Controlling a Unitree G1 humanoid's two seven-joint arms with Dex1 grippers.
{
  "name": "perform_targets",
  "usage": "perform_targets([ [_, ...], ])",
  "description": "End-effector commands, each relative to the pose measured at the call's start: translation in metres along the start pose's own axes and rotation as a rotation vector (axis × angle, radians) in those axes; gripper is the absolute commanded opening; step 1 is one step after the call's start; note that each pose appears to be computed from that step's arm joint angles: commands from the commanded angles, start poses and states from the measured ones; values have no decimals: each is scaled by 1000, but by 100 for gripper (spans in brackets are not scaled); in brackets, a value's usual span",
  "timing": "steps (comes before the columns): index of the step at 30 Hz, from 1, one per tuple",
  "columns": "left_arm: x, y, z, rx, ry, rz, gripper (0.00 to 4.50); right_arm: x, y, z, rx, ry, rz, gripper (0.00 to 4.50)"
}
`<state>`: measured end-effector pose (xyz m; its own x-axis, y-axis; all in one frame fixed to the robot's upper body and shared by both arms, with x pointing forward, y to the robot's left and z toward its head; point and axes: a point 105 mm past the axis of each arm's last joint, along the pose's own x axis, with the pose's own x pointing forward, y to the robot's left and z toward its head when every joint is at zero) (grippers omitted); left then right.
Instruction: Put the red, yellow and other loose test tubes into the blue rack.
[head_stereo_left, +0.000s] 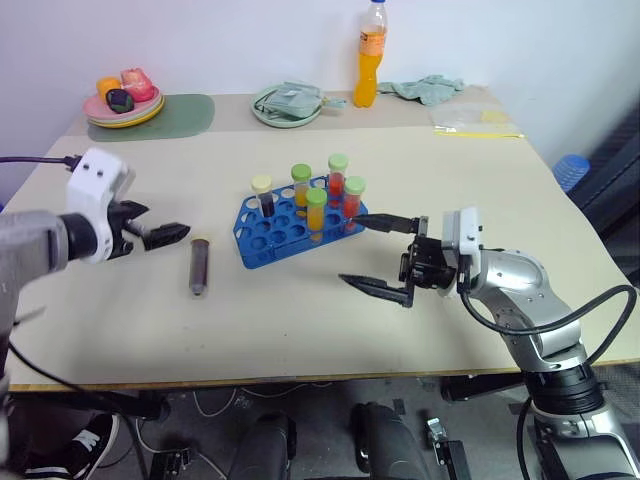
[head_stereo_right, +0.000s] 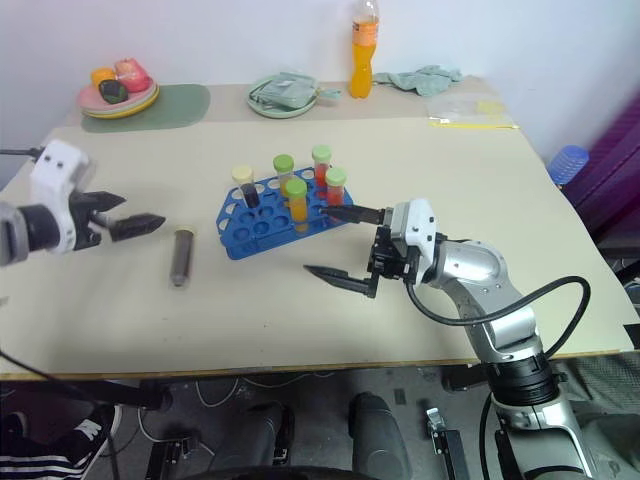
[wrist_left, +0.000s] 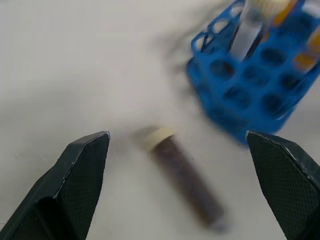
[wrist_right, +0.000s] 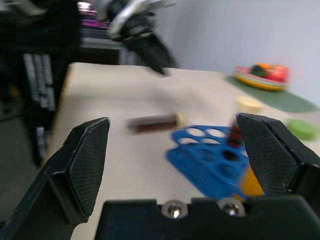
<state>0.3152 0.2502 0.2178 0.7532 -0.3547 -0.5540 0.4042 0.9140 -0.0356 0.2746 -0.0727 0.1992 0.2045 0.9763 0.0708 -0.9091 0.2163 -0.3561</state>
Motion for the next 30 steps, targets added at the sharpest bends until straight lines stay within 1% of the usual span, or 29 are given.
perform_targets([
  [1,6,3,-13,-130,150,-26,450,8,2,11,-39,-48,15,448],
  [4,11,6,-20,-170,266,-41,450,9,3,8,-37,-50,7,448],
  [7,14,11,-20,-197,350,-33,450,7,3,5,-35,-43,-3,448],
  [12,27,22,-19,-313,415,-35,450,7,3,4,-39,-41,-4,448],
  [16,42,34,-26,-289,467,-37,450,9,-1,7,-39,-51,-21,448],
  [19,48,38,-31,-275,510,-37,450,9,0,6,-49,-42,-16,448],
  [24,57,29,-36,-335,556,-97,450,8,0,5,-52,-34,-27,448],
  [28,66,24,-42,-341,587,-113,450,9,3,5,-53,-37,-30,448],
  [30,68,24,-45,-351,594,-107,396,9,3,5,-55,-34,-35,450],
])
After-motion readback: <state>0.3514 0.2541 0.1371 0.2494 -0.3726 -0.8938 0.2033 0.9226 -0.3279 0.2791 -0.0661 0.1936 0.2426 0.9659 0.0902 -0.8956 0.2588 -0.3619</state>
